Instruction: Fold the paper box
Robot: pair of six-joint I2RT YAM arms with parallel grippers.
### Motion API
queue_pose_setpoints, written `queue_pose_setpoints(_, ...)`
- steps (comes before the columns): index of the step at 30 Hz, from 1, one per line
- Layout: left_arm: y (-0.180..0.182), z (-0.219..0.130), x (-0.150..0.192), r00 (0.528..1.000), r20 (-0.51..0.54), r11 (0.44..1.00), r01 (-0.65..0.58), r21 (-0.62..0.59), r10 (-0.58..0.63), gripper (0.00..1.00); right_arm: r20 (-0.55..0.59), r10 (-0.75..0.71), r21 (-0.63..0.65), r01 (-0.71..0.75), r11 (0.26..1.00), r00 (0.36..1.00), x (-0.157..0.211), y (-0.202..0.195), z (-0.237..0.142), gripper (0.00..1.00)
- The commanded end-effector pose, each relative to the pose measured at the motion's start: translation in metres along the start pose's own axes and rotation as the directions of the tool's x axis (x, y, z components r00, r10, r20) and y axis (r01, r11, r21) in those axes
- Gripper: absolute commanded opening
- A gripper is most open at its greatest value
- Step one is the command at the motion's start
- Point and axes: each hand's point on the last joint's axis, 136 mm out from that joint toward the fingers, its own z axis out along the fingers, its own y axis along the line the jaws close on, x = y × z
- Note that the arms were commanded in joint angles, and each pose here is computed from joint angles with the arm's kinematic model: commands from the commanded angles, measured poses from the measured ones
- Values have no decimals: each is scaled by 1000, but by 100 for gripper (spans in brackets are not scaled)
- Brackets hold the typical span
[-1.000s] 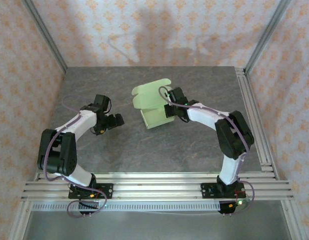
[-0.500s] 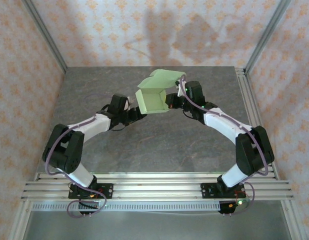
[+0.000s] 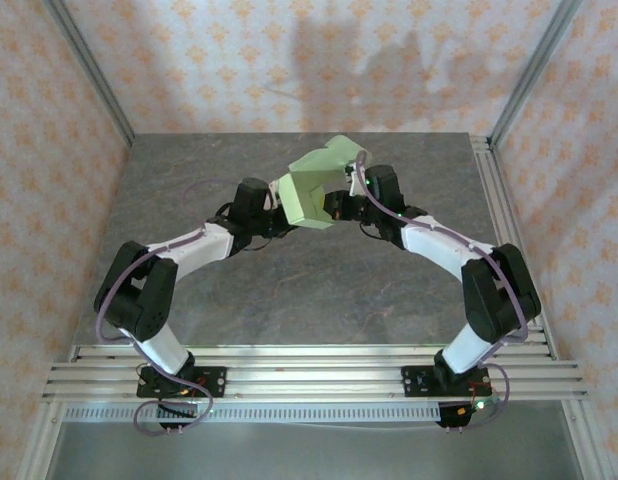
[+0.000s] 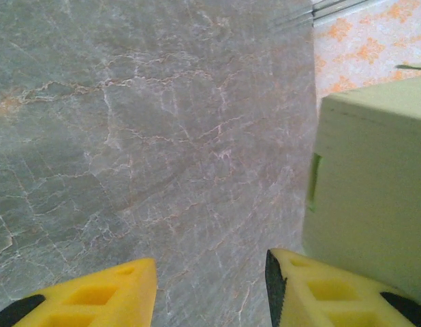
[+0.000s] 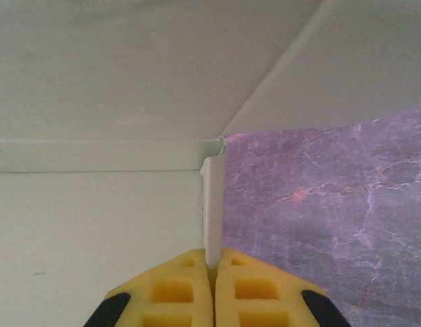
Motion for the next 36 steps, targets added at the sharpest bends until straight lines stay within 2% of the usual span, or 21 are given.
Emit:
queue_pose_setpoints(1,-37,3,-8,999,10,995,-38,97,38,47,-54,-67,16,68,998,996,18,6,14,7)
queue_pose_setpoints(7,-41,5,-10,999,16,993,-43,106,41,47,-81,-95,43,98,994,992,28,6,20,7)
queue_pose_setpoints(17,-60,4,-25,998,51,988,-53,143,47,47,-187,-254,133,281,950,949,57,-1,30,7)
queue_pose_setpoints(22,-63,3,-26,998,53,987,-54,151,47,48,-200,-279,165,313,935,939,59,-7,29,7)
queue_pose_setpoints(26,-48,0,-22,997,54,994,-61,95,56,49,-151,-277,171,301,938,949,48,0,21,5)
queue_pose_setpoints(31,-11,-3,-10,998,35,999,-47,-4,47,52,-78,-244,178,255,950,966,28,3,7,2)
queue_pose_setpoints(36,7,-3,0,999,24,999,-23,-24,24,55,-35,-238,212,240,947,971,13,0,-7,0)
